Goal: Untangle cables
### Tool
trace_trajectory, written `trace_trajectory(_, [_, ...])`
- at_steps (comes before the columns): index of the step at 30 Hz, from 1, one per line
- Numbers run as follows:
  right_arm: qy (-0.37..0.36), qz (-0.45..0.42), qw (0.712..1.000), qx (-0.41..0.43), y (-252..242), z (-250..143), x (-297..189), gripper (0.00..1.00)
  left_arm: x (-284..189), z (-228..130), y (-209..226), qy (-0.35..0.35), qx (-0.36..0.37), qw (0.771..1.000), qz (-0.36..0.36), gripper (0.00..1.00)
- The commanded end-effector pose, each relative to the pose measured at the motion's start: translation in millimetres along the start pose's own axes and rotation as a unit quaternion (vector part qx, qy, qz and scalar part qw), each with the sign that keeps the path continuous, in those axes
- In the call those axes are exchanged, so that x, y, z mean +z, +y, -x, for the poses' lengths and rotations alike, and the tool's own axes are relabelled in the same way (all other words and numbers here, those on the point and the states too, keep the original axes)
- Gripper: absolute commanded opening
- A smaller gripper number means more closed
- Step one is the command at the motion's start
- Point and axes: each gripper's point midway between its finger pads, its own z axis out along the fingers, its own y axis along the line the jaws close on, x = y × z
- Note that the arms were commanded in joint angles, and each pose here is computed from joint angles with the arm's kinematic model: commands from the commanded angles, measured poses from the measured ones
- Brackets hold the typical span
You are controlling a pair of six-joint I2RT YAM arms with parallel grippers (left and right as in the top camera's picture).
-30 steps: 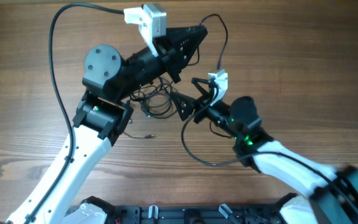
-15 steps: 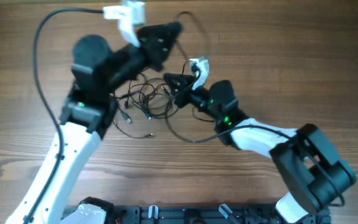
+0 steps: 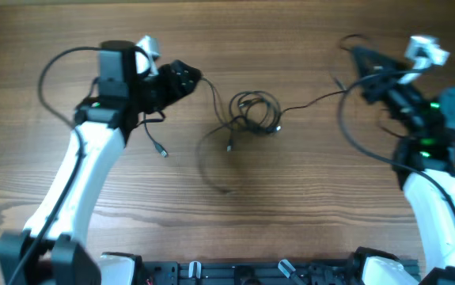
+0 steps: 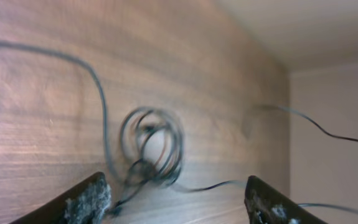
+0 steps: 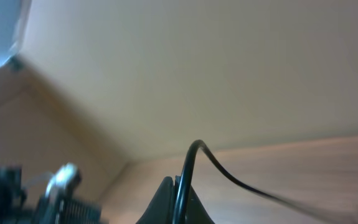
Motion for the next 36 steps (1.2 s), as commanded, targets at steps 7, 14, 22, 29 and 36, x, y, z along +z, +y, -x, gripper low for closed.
trace_trajectory(7, [-0.039, -0.035, 0.999, 0.001, -26, 53, -73, 0.04, 92, -83, -6, 0.125, 0.040, 0.991, 0.007, 0.94])
trace_trajectory(14, [0.011, 0.014, 1.000, -0.005, -9, 36, -72, 0.04, 139, -105, -3, 0.089, 0.204, 0.973, 0.060, 1.00])
trace_trajectory(22, [0.017, 0.020, 1.000, -0.006, -7, 34, -73, 0.05, 176, -113, 15, 0.048, 0.369, 0.919, 0.130, 0.69])
trace_trajectory(29, [-0.044, -0.025, 0.997, -0.054, -18, 59, -73, 0.05, 188, -132, 49, 0.091, 0.364, 0.913, 0.162, 0.04])
trace_trajectory(36, [-0.095, -0.179, 0.964, -0.172, -33, 142, -78, 0.05, 155, -117, 110, 0.110, 0.357, 0.875, 0.307, 0.04])
